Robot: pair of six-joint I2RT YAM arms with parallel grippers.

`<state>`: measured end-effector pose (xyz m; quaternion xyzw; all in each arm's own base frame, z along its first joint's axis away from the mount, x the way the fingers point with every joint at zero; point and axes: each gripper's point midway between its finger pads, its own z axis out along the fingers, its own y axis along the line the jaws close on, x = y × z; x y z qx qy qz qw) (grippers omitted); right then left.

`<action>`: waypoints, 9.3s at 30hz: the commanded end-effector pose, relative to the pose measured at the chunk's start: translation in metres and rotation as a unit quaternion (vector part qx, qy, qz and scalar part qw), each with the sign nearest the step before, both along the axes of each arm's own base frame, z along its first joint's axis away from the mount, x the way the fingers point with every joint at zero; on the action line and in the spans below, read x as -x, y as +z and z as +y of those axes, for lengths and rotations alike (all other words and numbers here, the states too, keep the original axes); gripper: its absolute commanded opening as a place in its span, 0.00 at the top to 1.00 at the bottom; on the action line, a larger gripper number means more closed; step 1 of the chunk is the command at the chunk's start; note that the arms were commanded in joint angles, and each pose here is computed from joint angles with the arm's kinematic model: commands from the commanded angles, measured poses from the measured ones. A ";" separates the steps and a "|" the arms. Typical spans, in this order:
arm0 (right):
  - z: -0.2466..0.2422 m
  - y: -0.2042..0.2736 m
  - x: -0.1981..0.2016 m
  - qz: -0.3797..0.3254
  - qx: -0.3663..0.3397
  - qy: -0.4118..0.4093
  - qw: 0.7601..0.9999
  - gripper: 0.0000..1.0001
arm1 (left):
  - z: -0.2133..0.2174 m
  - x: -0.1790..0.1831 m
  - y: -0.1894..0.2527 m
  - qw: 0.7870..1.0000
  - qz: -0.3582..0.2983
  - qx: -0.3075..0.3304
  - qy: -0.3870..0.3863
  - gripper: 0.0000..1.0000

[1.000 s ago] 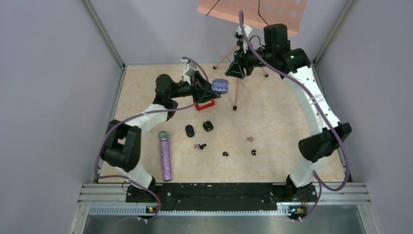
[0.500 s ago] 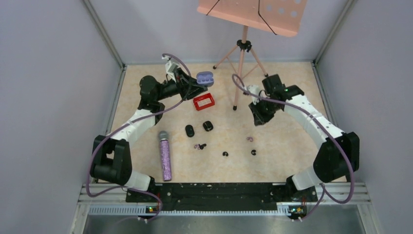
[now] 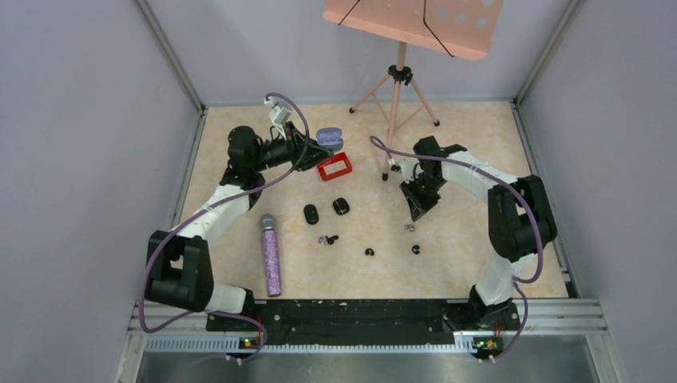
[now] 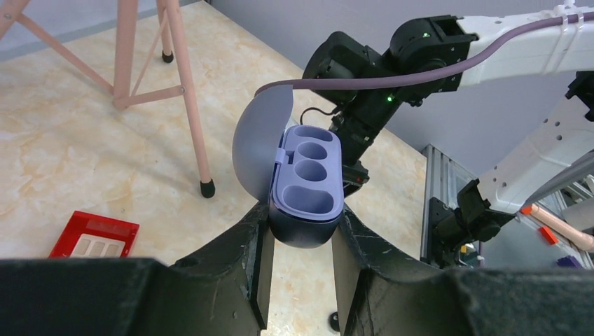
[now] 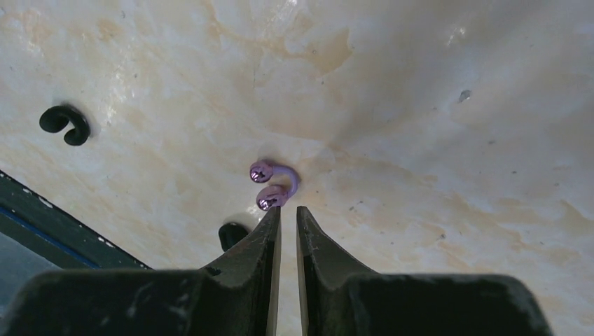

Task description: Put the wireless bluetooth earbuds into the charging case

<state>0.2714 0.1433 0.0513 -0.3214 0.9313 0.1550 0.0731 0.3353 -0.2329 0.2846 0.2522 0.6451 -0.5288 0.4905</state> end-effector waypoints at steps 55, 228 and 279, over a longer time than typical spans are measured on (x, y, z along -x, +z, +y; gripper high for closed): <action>0.006 -0.040 0.039 0.062 0.019 0.027 0.998 0.94 | 0.027 -0.018 0.006 0.997 -0.016 0.008 0.076 1.00; 0.005 0.032 -0.057 -0.243 -0.086 0.416 0.872 1.00 | 0.036 -0.020 -0.038 0.996 0.012 -0.068 0.055 1.00; 0.171 0.271 0.008 -0.057 -0.573 0.311 0.756 1.00 | -0.060 0.040 -0.014 0.936 -0.240 -0.082 -0.245 1.00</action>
